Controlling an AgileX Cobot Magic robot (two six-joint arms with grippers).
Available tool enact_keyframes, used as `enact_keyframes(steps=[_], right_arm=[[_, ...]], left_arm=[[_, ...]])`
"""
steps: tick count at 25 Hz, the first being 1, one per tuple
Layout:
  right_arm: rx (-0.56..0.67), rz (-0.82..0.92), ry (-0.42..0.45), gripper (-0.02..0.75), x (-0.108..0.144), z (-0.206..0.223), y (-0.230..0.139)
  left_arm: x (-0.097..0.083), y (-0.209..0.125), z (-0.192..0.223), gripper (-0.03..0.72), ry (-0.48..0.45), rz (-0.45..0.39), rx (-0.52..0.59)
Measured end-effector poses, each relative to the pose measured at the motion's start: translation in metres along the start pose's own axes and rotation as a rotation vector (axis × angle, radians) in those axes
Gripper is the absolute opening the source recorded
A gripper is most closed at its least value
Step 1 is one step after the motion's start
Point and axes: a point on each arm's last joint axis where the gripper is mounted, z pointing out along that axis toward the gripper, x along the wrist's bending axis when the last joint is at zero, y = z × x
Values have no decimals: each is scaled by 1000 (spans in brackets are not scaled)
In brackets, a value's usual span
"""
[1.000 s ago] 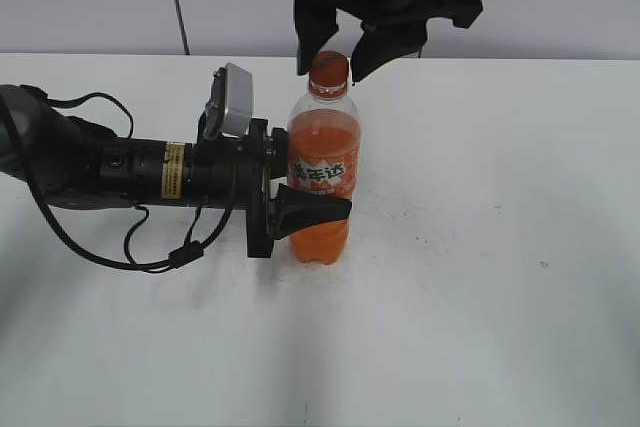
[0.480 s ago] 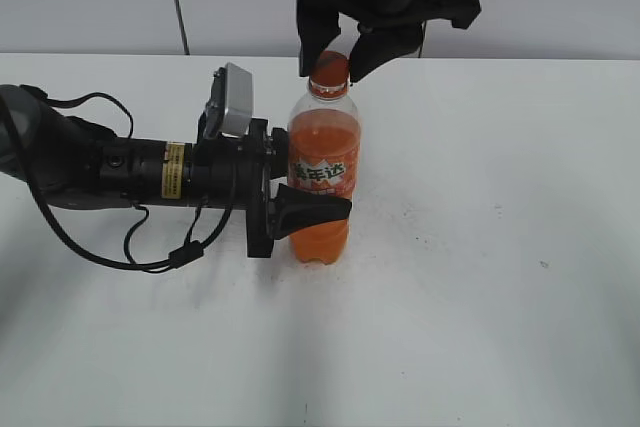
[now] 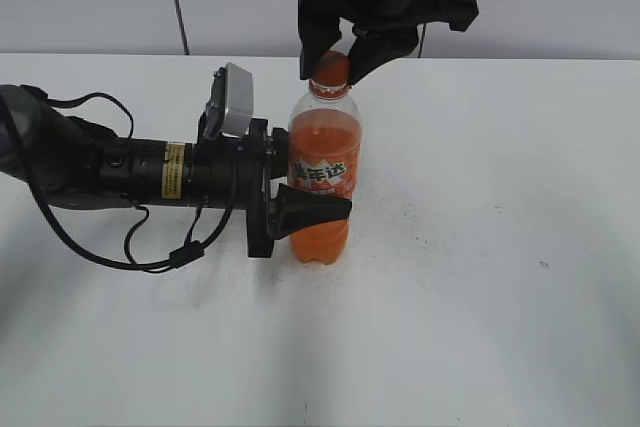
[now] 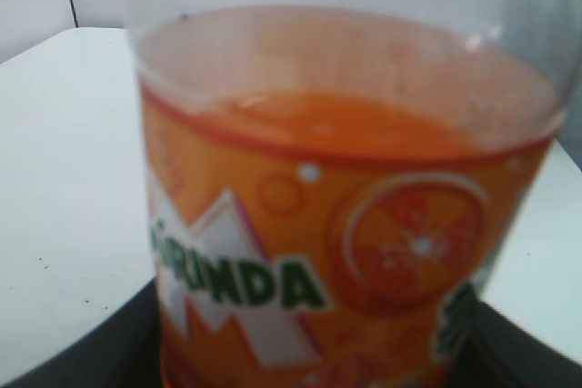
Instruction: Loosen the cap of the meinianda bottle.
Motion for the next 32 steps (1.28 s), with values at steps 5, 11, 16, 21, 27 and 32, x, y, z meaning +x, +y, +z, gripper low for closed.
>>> enact_keyframes(steps=[5,11,16,21,27,32], right_arm=[[-1,-13,0,287,0,0,0],[3,-259,7,281,1,0,0],[28,-672,35,279,2,-1,-3],[47,-1004,46,279,2,-2,-5],[53,-1231,47,278,1,-2,-5],[55,-1260,41,276,0,-6,-6]], left_arm=[[0,0,0,422,2,-1,0],[0,0,0,422,1,0,1],[-1,0,0,422,-6,4,1],[-1,0,0,422,-11,13,2],[-1,0,0,422,-12,15,2],[-1,0,0,422,-14,17,2]])
